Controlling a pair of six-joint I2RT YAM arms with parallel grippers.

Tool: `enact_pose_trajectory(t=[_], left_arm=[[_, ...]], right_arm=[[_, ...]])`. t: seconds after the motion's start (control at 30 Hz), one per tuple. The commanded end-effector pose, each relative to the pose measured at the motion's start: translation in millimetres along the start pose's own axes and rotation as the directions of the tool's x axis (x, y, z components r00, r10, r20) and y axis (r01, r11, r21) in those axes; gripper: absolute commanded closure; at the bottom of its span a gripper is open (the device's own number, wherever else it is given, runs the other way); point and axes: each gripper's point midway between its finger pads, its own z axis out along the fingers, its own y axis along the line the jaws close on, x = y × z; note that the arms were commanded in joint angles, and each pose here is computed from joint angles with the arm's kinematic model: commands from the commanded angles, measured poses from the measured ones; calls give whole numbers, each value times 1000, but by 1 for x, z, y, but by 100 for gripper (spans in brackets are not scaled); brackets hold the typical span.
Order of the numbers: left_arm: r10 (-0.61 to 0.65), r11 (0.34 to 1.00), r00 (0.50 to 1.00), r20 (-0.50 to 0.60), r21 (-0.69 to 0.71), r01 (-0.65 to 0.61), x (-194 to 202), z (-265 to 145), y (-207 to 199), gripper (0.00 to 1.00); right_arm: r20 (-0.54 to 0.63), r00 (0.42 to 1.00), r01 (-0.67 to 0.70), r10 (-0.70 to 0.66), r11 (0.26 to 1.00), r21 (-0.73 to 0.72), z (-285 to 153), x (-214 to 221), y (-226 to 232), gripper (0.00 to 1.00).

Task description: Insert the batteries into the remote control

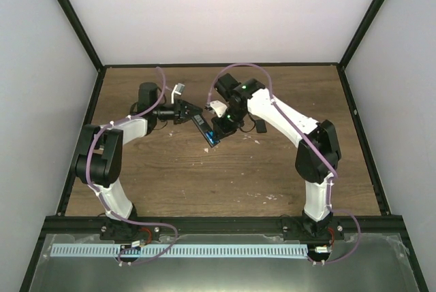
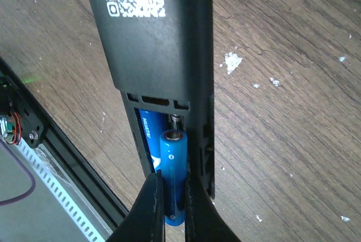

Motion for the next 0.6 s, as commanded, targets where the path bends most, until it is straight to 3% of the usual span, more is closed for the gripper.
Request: enact_pose_trajectory(t=[0.0, 0.57], left_arm=[[36, 999, 999, 2, 17, -36, 2, 3, -13, 100], [18, 999, 1000, 25, 43, -19, 0, 2, -22, 100]], right_arm=[[-6, 1000, -2, 2, 1000, -13, 0, -5, 7, 99], [-22, 1000, -14, 15, 999, 40, -1, -7, -1, 94]])
